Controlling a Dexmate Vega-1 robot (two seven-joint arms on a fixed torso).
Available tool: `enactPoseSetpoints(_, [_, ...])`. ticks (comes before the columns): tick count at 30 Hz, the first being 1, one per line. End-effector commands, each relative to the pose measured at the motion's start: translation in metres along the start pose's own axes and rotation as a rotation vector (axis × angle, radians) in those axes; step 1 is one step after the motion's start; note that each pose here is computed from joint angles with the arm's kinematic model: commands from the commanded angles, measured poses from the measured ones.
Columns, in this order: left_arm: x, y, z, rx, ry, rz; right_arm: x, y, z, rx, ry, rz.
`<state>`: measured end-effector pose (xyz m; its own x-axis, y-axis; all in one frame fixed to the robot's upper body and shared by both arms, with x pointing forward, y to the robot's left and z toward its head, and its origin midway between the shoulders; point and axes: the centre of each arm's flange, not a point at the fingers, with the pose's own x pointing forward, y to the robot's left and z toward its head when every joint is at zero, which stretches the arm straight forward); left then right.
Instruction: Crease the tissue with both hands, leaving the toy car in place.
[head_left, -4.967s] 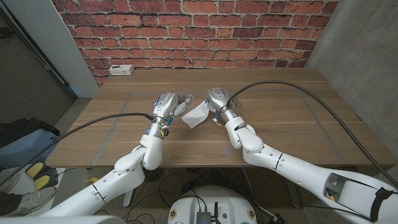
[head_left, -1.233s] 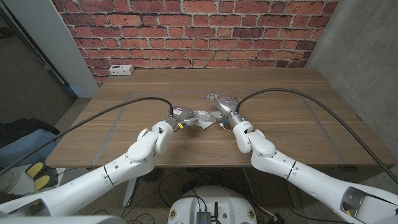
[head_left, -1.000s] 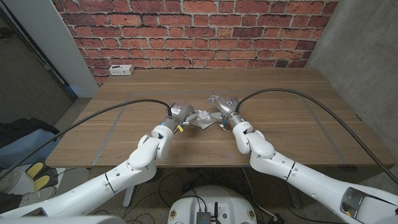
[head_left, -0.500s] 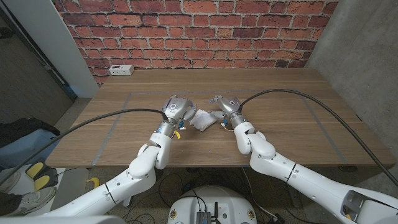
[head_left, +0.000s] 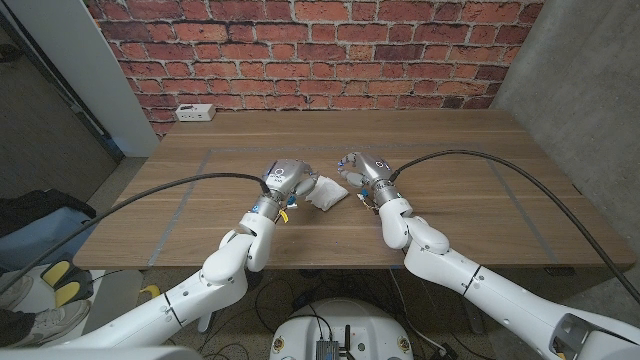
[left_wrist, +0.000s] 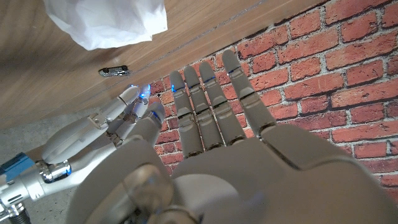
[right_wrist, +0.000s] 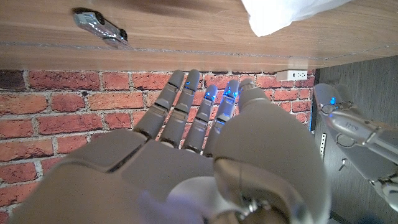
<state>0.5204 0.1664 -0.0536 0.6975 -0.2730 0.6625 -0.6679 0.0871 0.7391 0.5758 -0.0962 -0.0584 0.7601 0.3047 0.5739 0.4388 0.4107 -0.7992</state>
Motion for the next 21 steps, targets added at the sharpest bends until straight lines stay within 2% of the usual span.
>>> enactPoseSetpoints(1, [0.010, -0.007, 0.000, -0.015, -0.016, -0.153, 0.004, -0.004, -0.003, 0.027, -0.047, 0.081])
enactPoseSetpoints(11, [0.018, -0.012, -0.002, -0.015, -0.019, -0.270, 0.012, -0.004, 0.004, -0.009, -0.053, 0.199])
enactPoseSetpoints(15, [0.023, -0.015, -0.002, -0.029, -0.050, -0.351, 0.016, -0.004, 0.008, -0.027, -0.054, 0.248])
enactPoseSetpoints(21, [0.025, -0.017, -0.002, -0.024, -0.054, -0.374, 0.019, -0.002, 0.014, -0.045, -0.054, 0.297])
